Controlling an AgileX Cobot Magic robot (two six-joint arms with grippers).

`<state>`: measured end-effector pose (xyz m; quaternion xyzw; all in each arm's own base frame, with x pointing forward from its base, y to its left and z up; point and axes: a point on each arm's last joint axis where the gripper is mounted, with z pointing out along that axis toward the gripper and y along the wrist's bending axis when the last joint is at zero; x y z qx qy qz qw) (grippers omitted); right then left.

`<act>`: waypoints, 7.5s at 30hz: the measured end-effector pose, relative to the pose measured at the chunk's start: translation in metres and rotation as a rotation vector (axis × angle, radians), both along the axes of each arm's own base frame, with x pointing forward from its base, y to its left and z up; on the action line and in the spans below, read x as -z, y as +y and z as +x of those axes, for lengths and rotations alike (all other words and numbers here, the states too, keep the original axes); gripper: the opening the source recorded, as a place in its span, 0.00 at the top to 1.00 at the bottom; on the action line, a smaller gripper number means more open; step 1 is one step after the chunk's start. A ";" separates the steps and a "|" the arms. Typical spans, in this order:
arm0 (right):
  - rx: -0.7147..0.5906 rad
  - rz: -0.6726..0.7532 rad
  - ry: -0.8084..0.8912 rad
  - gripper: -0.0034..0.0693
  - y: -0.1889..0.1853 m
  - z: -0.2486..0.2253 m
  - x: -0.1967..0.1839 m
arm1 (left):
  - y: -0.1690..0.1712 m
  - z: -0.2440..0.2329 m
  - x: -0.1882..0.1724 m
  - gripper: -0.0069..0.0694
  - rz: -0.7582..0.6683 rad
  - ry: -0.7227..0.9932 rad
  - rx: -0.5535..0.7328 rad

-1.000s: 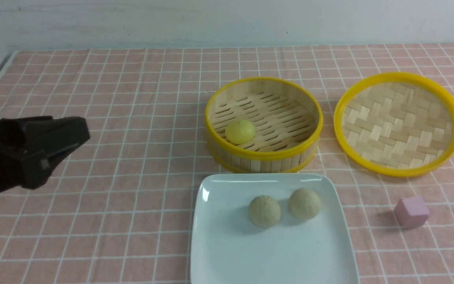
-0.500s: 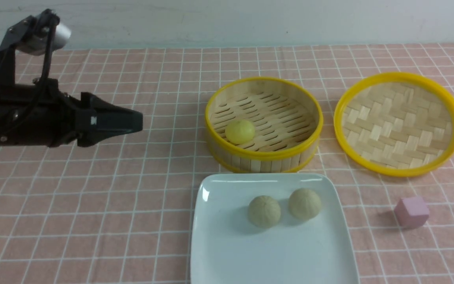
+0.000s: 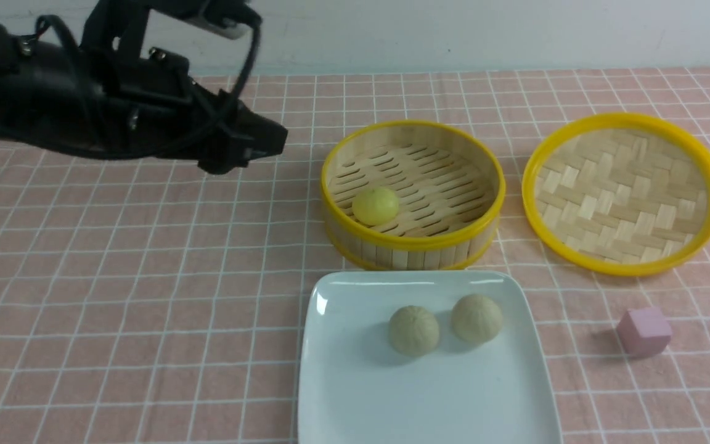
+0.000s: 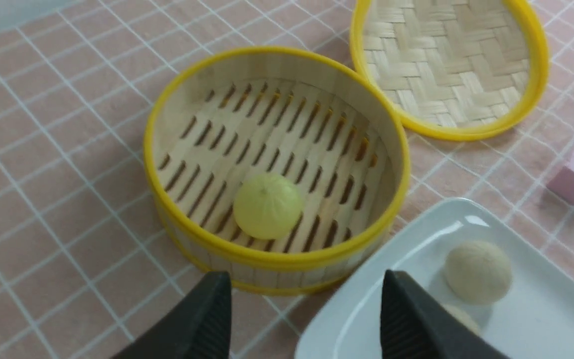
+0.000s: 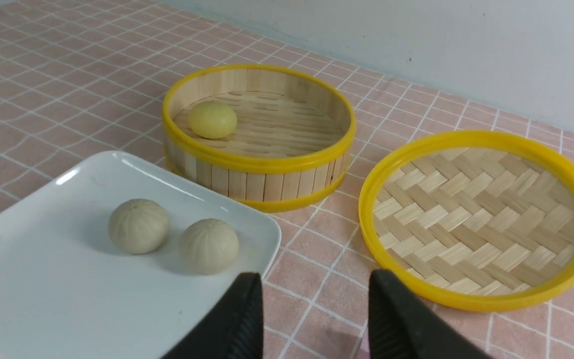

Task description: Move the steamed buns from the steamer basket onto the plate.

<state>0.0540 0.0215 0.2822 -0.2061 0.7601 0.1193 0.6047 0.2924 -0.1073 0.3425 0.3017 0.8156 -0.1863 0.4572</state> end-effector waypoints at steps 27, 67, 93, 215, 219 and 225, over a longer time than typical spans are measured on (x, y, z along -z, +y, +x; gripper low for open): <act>0.028 -0.041 0.074 0.52 -0.003 -0.001 0.007 | -0.071 0.081 0.090 0.27 0.150 0.170 0.007; 0.023 -0.025 0.095 0.52 -0.002 -0.002 0.008 | -0.118 0.115 0.147 0.33 0.354 -0.117 0.067; 0.024 -0.026 0.098 0.62 -0.003 -0.002 0.009 | -0.099 0.071 0.022 0.91 0.237 -0.261 0.064; 0.024 -0.025 0.102 0.62 -0.003 -0.002 0.009 | -0.093 0.021 0.158 0.72 0.261 0.504 0.146; 0.024 -0.025 0.102 0.62 -0.003 -0.002 0.009 | -0.093 0.019 0.159 0.54 0.262 0.523 0.154; 0.024 -0.025 0.102 0.62 -0.003 -0.002 0.009 | -0.097 0.021 0.147 0.09 0.258 0.547 0.193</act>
